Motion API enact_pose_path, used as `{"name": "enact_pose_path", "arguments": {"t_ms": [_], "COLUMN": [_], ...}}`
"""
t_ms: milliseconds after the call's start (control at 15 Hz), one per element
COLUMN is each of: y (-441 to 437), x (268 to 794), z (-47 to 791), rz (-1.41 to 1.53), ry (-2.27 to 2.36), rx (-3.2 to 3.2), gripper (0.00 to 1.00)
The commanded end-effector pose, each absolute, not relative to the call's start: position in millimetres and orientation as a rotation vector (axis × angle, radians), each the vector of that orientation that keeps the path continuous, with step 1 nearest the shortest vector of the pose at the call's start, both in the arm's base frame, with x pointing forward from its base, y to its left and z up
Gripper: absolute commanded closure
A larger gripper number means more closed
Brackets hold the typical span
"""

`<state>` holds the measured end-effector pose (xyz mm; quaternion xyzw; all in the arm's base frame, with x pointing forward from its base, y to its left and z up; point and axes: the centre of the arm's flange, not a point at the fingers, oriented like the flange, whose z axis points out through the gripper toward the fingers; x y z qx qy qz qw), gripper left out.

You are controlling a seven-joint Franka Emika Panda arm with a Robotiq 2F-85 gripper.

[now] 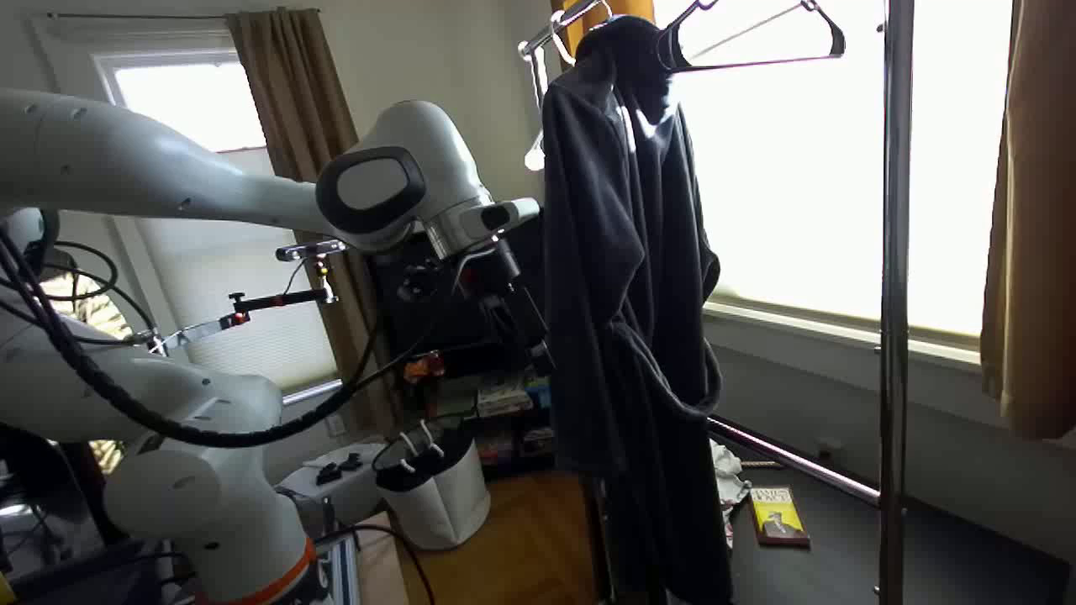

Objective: Take the bottle out of the coat and place it on the bench

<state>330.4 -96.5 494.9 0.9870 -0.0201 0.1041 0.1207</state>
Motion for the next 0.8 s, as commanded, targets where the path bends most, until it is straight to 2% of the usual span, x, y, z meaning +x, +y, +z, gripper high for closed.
{"name": "enact_pose_path", "arguments": {"t_ms": [0, 400, 733], "y": [-96.5, -68.1, 14.1], "x": [330.4, 350.4, 362.0], "z": [494.7, 492.1, 506.4], "rz": [0.303, 0.230, 0.158], "ry": [-0.059, -0.021, 0.413], "rx": [2.883, 2.909, 2.998], "gripper": [0.00, 0.00, 0.00]}}
